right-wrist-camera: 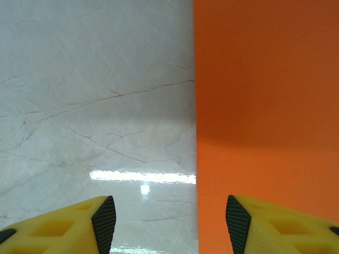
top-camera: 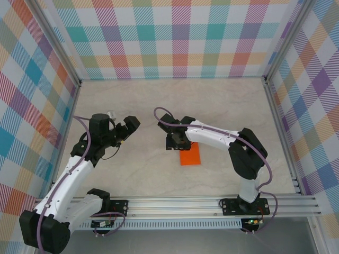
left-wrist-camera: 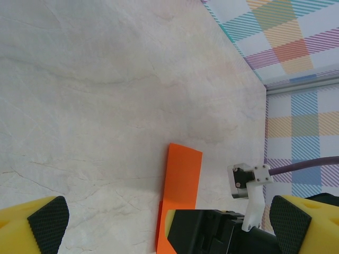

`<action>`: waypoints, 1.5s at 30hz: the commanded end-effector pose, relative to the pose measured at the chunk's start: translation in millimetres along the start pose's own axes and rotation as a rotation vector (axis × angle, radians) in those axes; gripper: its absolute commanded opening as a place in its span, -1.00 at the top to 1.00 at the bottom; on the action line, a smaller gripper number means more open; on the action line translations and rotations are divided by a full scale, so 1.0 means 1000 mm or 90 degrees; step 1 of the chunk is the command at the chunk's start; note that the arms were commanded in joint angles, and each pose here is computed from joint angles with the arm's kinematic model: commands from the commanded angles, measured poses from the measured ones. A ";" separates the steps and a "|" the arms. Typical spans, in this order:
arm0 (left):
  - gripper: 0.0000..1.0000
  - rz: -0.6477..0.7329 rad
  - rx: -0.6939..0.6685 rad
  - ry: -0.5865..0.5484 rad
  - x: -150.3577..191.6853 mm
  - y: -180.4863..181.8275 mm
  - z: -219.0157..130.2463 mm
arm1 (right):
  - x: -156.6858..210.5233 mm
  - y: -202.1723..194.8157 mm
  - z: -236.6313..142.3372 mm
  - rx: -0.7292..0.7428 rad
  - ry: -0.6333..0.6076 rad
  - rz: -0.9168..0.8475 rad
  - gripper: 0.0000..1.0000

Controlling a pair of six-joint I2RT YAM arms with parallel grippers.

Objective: Fold a paper plane with a square sheet of paper (pick it up from the middle)
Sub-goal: Turn over the paper at the center of the table, then third fold the triangle at the center of the table.

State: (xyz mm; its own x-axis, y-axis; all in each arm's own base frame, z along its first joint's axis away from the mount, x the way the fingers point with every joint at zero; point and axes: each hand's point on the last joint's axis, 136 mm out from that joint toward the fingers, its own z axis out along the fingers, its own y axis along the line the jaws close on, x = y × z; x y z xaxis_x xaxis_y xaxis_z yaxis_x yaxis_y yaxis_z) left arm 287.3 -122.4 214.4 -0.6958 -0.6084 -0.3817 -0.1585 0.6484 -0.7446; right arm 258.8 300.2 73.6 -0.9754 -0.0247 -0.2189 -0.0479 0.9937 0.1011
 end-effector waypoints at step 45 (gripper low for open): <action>-0.24 0.163 -0.014 0.245 0.153 -0.028 0.105 | 0.011 -0.102 0.014 -0.314 0.018 0.203 -0.18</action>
State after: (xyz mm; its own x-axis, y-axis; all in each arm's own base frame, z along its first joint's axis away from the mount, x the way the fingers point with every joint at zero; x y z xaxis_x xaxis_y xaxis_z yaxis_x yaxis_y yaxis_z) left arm 250.1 -261.9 109.5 -0.9323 -0.2517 -0.2598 -0.0264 0.7636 -0.6451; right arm 246.8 187.9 41.7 -0.9468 0.3158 -0.0617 0.2379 0.8160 0.5268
